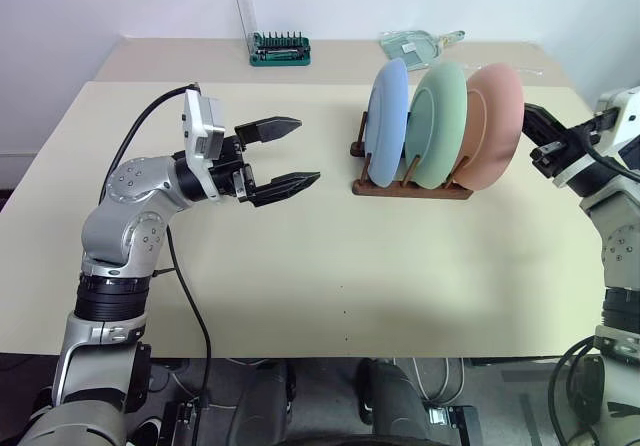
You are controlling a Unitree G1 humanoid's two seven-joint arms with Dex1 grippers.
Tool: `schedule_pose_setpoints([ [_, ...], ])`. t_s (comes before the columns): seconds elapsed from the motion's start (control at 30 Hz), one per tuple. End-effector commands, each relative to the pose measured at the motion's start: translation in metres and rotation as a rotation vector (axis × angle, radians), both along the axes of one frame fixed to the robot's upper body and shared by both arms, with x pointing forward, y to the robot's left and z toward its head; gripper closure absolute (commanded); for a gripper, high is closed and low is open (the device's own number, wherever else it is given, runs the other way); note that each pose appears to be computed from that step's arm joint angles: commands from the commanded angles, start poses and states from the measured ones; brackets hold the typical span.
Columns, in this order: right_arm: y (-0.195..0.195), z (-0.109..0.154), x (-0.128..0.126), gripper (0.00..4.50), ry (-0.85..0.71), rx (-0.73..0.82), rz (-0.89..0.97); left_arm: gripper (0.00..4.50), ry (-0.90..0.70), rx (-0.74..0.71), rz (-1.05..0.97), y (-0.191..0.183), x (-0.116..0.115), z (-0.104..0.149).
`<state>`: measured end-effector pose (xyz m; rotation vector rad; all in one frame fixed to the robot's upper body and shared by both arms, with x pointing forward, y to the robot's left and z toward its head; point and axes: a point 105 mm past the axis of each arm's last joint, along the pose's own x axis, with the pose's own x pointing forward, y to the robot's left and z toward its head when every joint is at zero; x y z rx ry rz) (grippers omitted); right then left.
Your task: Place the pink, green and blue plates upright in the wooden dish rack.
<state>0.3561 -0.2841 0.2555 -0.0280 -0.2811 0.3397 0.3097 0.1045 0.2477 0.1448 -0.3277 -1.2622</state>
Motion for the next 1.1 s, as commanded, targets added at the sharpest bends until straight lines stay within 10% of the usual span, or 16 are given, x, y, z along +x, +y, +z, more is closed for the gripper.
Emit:
schedule_pose_setpoints([
  [0.03, -0.017, 0.034, -0.005, 4.47, -0.135, 0.002, -0.089, 0.0, -0.059, -0.003, -0.005, -0.001, -0.005, 0.01],
  [0.23, -0.027, 0.061, -0.011, 4.47, -0.27, 0.075, -0.127, 0.0, -0.062, -0.003, 0.001, 0.001, -0.004, 0.011],
  [0.33, 0.005, 0.083, -0.029, 4.24, -0.286, 0.271, 0.188, 0.0, -0.063, 0.001, 0.006, 0.002, -0.004, 0.011],
  [0.47, 0.089, 0.087, -0.09, 2.74, -0.142, 0.241, 0.792, 0.0, -0.055, 0.004, 0.024, 0.017, 0.002, 0.015],
  [0.67, 0.12, 0.021, -0.12, 0.02, 0.152, -0.035, 1.004, 0.0, -0.011, 0.02, 0.098, 0.05, 0.007, 0.007],
  [1.1, 0.11, 0.011, -0.104, 0.02, 0.079, -0.25, 0.862, 0.0, 0.052, 0.068, 0.062, 0.048, -0.005, -0.021],
])
